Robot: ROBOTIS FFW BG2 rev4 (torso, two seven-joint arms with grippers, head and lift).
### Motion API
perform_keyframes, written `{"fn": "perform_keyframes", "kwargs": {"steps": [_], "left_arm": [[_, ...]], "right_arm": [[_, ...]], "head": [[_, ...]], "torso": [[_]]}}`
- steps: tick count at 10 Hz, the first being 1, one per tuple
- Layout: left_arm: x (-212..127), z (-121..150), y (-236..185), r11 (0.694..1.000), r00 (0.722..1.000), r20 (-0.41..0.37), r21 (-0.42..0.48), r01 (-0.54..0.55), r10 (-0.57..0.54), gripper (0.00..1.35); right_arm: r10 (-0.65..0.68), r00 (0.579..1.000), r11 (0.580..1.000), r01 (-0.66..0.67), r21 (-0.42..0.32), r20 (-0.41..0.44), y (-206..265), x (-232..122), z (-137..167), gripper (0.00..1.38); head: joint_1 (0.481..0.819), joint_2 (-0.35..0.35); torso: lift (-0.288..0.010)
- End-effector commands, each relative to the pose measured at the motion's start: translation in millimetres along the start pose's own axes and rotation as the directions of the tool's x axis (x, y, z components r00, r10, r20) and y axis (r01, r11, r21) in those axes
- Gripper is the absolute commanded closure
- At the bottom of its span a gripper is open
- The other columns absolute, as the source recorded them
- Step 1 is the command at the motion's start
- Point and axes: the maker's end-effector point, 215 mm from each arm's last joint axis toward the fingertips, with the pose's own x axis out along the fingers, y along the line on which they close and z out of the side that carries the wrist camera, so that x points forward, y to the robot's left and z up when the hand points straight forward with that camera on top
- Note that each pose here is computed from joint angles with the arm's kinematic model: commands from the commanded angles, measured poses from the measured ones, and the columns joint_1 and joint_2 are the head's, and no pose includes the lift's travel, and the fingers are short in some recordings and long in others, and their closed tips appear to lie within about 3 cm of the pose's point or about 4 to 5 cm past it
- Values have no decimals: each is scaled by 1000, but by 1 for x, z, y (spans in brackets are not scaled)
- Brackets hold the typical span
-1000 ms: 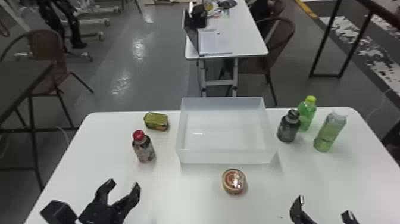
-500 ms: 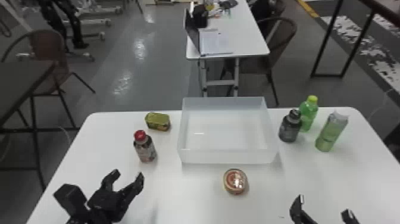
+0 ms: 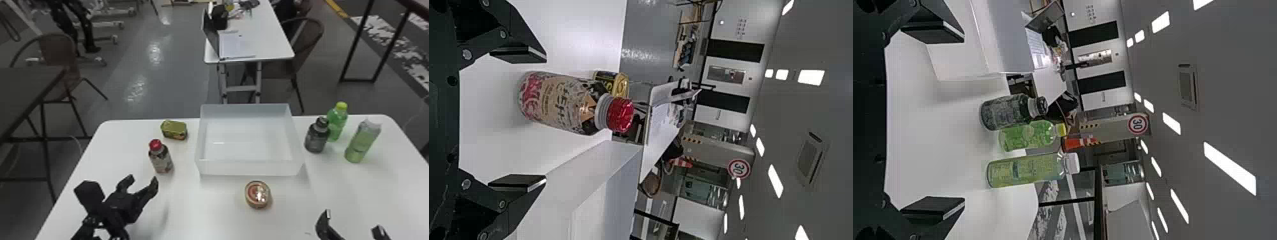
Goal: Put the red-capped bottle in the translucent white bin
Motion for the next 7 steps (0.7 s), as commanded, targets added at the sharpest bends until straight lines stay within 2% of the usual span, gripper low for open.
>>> {"fn": "perform_keyframes", "kwargs": {"steps": [1, 3, 5, 7], "left_arm": [[11, -2, 10, 1000, 1000, -25, 3, 5, -5, 417], [30, -2, 17, 999, 998, -59, 28, 34, -32, 418], [50, -5, 15, 992, 988, -119, 59, 108, -101, 426], [62, -8, 17, 988, 982, -153, 83, 128, -114, 432]], "right_arm": [[4, 1000, 1000, -4, 2, 2, 1, 2, 0, 139], [10, 1000, 1000, -10, 6, 0, 3, 3, 0, 139], [16, 1000, 1000, -16, 10, 1, 4, 5, 0, 139], [21, 1000, 1000, -21, 15, -1, 5, 6, -1, 139]], "head": [[695, 129], [695, 140], [695, 137], [695, 128]], "torso": [[-36], [-36], [-36], [-36]]}}
